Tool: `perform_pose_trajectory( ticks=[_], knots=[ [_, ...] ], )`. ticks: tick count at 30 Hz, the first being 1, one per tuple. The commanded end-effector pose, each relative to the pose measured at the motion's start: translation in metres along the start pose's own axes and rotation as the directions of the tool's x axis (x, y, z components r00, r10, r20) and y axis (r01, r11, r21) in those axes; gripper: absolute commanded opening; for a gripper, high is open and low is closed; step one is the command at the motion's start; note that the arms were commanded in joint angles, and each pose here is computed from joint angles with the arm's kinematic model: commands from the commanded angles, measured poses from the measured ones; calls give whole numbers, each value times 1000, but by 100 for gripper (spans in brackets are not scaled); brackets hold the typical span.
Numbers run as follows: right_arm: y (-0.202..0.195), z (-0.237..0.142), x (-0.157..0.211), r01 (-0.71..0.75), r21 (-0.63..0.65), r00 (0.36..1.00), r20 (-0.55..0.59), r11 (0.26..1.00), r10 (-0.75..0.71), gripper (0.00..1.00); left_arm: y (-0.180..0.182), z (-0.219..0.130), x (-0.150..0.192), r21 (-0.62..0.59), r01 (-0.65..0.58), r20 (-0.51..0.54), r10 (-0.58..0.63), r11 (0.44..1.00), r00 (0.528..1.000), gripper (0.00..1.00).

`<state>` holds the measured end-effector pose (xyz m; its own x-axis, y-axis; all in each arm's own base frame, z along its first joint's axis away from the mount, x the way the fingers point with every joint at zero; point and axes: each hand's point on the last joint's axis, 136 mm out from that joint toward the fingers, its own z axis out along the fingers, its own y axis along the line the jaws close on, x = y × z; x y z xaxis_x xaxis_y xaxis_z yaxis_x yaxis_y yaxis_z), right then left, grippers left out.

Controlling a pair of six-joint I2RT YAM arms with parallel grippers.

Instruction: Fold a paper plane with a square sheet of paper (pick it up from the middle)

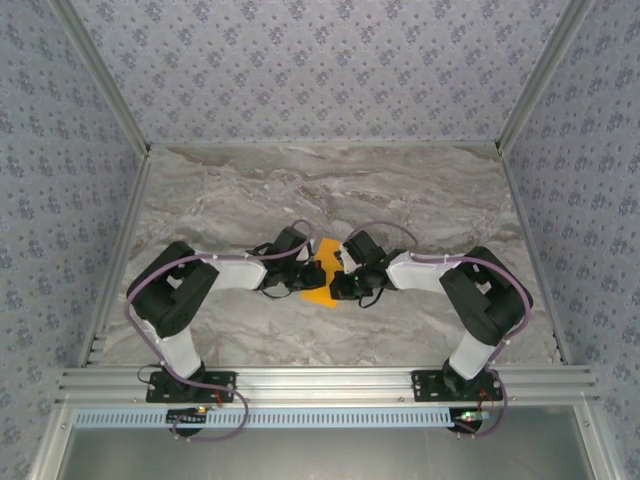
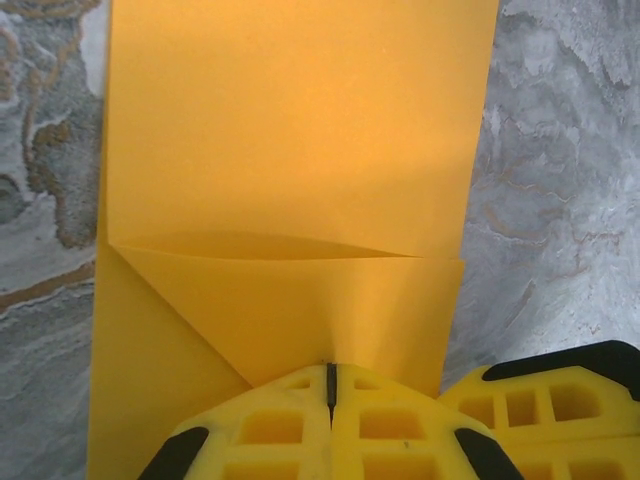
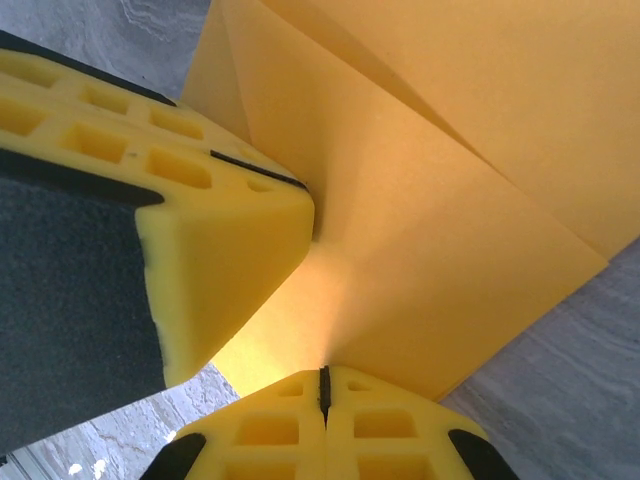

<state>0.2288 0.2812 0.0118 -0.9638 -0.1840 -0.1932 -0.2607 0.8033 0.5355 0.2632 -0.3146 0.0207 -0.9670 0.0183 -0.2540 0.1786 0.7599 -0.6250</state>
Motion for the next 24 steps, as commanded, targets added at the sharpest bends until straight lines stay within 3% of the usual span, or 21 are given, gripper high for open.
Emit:
perform_pose_trajectory(
  ticks=[1,9,14,18,21,24],
  knots=[
    [-69,16,77,-30,252,970,-227,967,89,0,46,-2,-13,-129,58,54,-51,990,997,0],
    [-75,13,85,-17,261,966,-244,965,83,0,82,-23,-47,-220,95,105,-73,971,992,0],
    [-62,10,71,-15,225,977,-204,974,62,0,70,-35,-70,-237,28,108,-3,971,994,0],
    [-37,-2,40,-42,159,995,-86,986,56,0,56,-57,-86,-240,10,157,29,971,987,4],
    [-15,-22,5,-93,78,994,64,993,88,5,44,-77,-88,-216,20,205,25,976,978,17],
    [-9,-44,-22,-165,-1,968,190,986,163,22,38,-96,-82,-185,61,258,-12,981,966,43]
  ],
)
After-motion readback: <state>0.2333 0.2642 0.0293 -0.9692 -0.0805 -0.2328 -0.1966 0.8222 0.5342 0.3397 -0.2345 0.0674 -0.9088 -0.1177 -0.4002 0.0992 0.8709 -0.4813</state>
